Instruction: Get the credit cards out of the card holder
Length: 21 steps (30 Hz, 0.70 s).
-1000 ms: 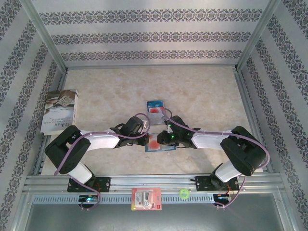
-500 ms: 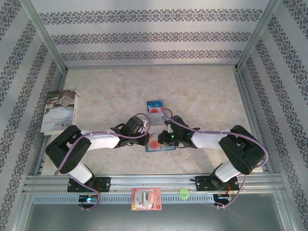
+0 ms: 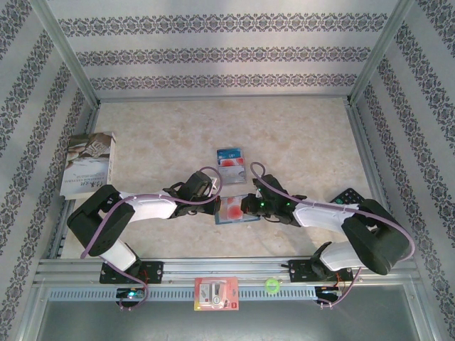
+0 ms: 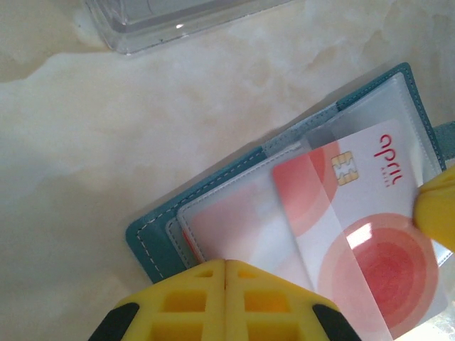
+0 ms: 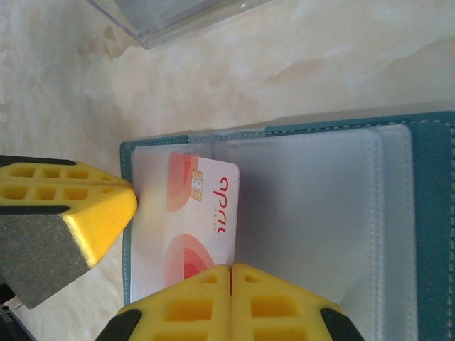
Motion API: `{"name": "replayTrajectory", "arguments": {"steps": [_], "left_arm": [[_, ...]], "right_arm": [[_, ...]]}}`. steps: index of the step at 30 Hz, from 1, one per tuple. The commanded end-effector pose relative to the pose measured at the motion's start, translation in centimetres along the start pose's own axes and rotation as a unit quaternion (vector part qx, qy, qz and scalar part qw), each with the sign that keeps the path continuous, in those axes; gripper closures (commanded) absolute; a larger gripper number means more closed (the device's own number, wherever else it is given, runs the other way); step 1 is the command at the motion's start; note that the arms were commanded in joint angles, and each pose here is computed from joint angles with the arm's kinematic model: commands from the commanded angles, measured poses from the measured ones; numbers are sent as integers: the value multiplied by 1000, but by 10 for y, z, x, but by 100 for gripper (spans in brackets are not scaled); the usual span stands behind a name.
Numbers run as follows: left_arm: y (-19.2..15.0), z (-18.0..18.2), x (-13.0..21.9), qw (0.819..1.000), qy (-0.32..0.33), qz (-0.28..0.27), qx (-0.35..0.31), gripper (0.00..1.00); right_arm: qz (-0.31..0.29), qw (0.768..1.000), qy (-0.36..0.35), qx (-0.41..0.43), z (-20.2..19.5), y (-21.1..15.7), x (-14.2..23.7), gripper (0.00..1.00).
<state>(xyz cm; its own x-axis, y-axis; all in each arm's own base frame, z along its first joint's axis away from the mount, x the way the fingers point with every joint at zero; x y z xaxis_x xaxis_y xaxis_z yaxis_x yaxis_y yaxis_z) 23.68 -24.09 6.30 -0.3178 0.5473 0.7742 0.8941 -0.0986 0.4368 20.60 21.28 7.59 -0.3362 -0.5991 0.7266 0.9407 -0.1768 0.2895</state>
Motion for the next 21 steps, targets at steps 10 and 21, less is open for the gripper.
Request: {"name": "replayTrajectory", "arguments": {"steps": [10,21], "left_arm": [[2,5,5,1000,2,14,-4,86],[22,-15,38,998,-40,-40,-13,70]], "right_arm": [[-27,996,-67,45,1,5,29,100],[-22,990,-96,101,23,6,29,100]]}}
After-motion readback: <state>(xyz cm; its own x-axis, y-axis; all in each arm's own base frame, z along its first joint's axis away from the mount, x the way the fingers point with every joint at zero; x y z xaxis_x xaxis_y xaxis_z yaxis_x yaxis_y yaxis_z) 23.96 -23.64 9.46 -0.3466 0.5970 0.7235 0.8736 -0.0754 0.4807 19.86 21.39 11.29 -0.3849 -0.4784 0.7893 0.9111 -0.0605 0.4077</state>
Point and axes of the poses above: each hand's point on the last joint's axis, 136 mm out from that joint toward the fingers, its own x axis back along the fingers, its own z axis along the line the jaws close on, y = z × x, the point moved 5 cm from there along x, back along the fingers, and after that the axes turned 1 degree about x, right-handed, at the moved point
